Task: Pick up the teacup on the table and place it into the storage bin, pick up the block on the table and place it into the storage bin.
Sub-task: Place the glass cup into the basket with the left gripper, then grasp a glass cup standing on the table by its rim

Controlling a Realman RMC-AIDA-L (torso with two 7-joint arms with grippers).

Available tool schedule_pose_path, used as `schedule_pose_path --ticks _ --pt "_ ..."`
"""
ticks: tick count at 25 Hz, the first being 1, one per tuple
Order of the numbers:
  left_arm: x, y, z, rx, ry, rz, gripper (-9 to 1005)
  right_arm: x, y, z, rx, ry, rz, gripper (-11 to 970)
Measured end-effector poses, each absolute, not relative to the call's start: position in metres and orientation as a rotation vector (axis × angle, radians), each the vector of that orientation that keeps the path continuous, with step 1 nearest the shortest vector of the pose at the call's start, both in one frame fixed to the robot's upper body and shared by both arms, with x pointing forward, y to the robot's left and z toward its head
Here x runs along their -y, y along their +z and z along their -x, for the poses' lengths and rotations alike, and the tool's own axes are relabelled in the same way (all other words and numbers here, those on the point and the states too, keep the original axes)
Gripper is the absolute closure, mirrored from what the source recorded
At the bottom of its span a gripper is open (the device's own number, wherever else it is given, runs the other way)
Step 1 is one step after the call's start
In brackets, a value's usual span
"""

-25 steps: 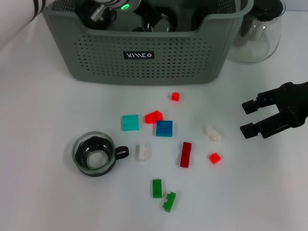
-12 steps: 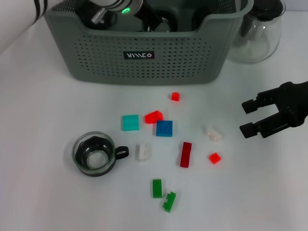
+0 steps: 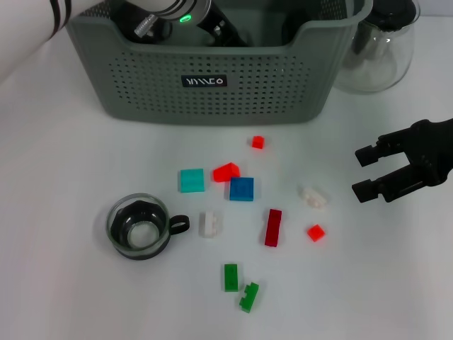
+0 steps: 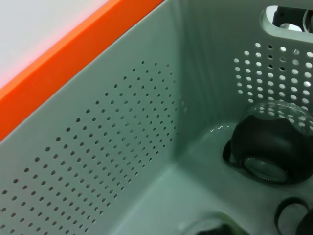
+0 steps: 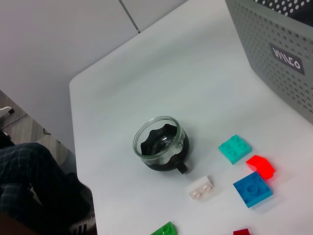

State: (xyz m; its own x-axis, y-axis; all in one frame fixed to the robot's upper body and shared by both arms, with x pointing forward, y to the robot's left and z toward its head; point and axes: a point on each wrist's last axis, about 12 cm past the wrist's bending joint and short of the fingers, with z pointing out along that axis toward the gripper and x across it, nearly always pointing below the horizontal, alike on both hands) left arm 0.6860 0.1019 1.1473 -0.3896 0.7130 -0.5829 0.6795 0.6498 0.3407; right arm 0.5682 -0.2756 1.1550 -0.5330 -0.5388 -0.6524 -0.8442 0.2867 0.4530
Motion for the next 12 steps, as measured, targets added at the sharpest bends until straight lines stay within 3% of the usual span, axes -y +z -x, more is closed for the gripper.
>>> schedule_pose_path --ticks 10,12 --pt "-0.109 1.160 -0.689 -2.121 0.058 -1.040 661 0.276 1.155 -0.568 -2.189 1.124 1.242 32" --pt "-0.118 1.172 -0.690 -2.104 0.053 -1.002 572 0.276 1.155 -0.568 -2.189 1.124 1.242 32"
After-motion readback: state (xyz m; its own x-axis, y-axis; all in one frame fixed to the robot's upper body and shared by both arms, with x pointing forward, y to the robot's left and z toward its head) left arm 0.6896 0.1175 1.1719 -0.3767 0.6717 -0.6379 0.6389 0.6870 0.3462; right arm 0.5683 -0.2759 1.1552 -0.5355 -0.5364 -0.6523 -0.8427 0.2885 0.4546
